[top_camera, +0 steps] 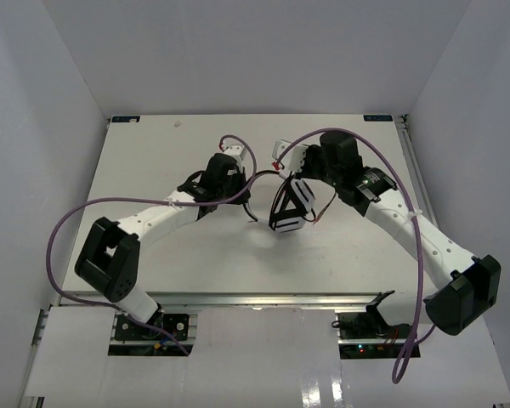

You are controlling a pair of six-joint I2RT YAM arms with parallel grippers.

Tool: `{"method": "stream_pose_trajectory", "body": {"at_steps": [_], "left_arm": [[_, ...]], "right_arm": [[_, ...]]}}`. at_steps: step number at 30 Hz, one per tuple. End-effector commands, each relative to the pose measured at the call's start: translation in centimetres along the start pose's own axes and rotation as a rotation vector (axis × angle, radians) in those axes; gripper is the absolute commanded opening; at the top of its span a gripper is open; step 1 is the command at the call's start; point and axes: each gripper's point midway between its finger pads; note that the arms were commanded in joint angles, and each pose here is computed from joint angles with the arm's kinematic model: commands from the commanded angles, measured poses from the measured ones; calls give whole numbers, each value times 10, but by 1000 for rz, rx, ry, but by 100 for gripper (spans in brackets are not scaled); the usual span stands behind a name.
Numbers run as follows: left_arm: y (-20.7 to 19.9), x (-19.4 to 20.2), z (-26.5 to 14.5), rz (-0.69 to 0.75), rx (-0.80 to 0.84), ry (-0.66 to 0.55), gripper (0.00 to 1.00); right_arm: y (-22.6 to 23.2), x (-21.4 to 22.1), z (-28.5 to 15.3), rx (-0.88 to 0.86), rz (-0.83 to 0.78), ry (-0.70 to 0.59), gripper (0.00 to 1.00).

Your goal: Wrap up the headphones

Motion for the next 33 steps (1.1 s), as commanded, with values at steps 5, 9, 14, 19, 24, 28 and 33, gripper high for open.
{"method": "stream_pose_trajectory", "body": {"at_steps": [5,9,14,19,24,28,33], "left_arm": [[-38,-55,-61,33,163,-212,0],[-38,-60,-66,16,156,-211,0],[-45,-75,-73,4,186,-245,0],[-55,-106,-94,5,221,-312,0],[-61,-136,-119,12,226,-360,0],[-65,-159,-139,16,227,-401,0],[-70,-185,-159,10,230,-441,0]], "right_arm": [[-13,-3,14,-16,116,-67,13],[-17,9,8,-28,204,-82,13],[-5,23,8,-118,314,-115,18],[32,27,19,-326,508,-177,20],[61,12,29,-553,698,-264,20],[75,-6,33,-713,809,-340,22],[89,-21,39,-894,955,-429,33]]}}
Point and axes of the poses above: each gripper's point midway between its finger pads, its own z axis out along the fingers, its own y axis along the line the jaws close on, x = y × z, and after that the axes turned 13 degrees about z, right-handed
